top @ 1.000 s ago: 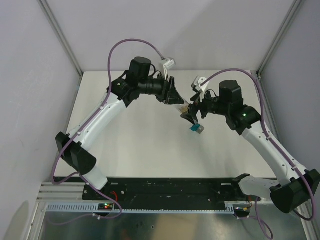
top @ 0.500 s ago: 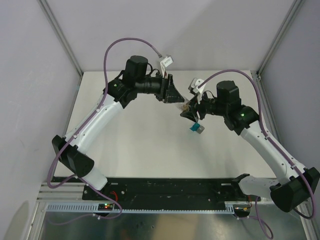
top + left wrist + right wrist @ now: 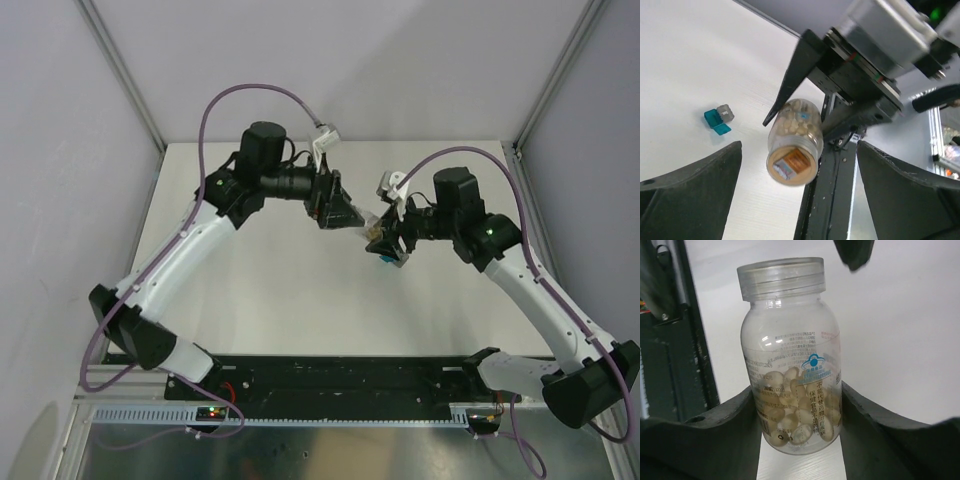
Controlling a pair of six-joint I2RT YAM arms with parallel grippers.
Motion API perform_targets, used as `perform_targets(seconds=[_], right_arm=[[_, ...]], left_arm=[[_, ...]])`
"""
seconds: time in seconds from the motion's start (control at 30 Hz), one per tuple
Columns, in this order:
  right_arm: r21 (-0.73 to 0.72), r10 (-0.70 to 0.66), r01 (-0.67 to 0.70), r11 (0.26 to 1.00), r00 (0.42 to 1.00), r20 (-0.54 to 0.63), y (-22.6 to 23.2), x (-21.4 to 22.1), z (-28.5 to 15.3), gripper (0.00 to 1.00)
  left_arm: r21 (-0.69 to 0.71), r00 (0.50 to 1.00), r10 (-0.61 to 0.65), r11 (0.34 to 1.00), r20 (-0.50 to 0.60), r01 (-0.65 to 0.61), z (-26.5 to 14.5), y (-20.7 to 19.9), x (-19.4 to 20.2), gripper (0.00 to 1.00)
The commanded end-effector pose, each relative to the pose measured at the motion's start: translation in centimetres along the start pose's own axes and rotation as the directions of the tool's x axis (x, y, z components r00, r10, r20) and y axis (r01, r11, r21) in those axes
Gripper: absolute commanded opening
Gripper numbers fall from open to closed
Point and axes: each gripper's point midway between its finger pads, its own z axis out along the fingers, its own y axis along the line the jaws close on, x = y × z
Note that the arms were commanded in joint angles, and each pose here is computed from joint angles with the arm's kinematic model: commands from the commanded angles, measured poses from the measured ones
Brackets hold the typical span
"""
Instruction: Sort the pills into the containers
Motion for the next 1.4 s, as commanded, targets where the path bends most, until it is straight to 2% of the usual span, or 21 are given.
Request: perform_targets(seconds=[0.0, 0.13, 0.27, 0.53, 0.6, 0.8, 0.87, 0.93, 1.0, 1.2, 1.37], right_arm=[[-0.132, -0.033, 0.037, 0.991, 0.999, 0.033, 3.4, -1.2, -2.0, 0.0], [-0.242, -0.002, 0.006, 0.97, 1.0, 0.015, 5.7, -0.6, -2.6, 0.0], [-0.324, 0.038, -0.041, 0.945, 0.999, -0.014, 7.2, -0.1, -2.8, 0.0], [-0.364, 0.044, -0.052, 0.93, 0.999, -0.03, 8.3, -0.1, -2.8, 0.0], [-0.362, 0.044, -0.053, 0.931, 0.999, -0.032, 8.2, -0.1, -2.8, 0.0], [-0.353, 0.041, -0.05, 0.934, 0.999, -0.032, 8.1, -0.1, -2.7, 0.0], [-0.335, 0.039, -0.047, 0.941, 0.999, -0.032, 7.8, -0.1, -2.7, 0.0], [-0.293, 0.036, -0.046, 0.955, 0.999, -0.037, 7.1, -0.1, -2.6, 0.0], [-0.233, 0.026, -0.033, 0.972, 0.999, -0.036, 6.1, -0.4, -2.4, 0.0], [-0.026, -0.036, 0.035, 0.999, 0.999, -0.033, 2.7, -1.3, -2.2, 0.0], [0.175, -0.104, 0.11, 0.978, 0.994, -0.045, -0.3, -2.4, -2.3, 0.0]], left_arm=[[0.092, 0.953, 0.295, 0.95, 0.066, -0.3, -3.1, -3.8, -0.4, 0.99], [0.108, 0.889, 0.452, 0.883, 0.072, -0.458, -4.2, -4.7, 1.7, 1.0], [0.108, 0.838, 0.543, 0.831, 0.055, -0.545, -3.9, -5.2, 3.6, 1.0], [0.143, 0.821, 0.571, 0.811, 0.025, -0.568, -2.1, -5.7, 5.0, 0.93], [0.149, 0.826, 0.563, 0.815, 0.02, -0.559, -1.8, -5.8, 5.1, 0.86], [0.154, 0.855, 0.519, 0.845, -0.006, -0.512, -0.9, -5.2, 5.4, 0.55], [0.151, 0.866, 0.5, 0.857, -0.013, -0.492, -0.7, -5.1, 5.4, 0.38], [0.137, 0.882, 0.471, 0.875, -0.016, -0.465, -0.6, -5.0, 4.9, 0.13], [0.11, 0.907, 0.42, 0.903, -0.023, -0.415, -0.3, -4.7, 4.3, 0.03], [0.002, 0.991, 0.137, 0.991, 0.007, -0.137, 0.6, -3.1, 2.2, 0.0], [-0.154, 0.99, -0.121, 0.979, 0.077, 0.132, 1.1, 0.0, 1.4, 0.0]])
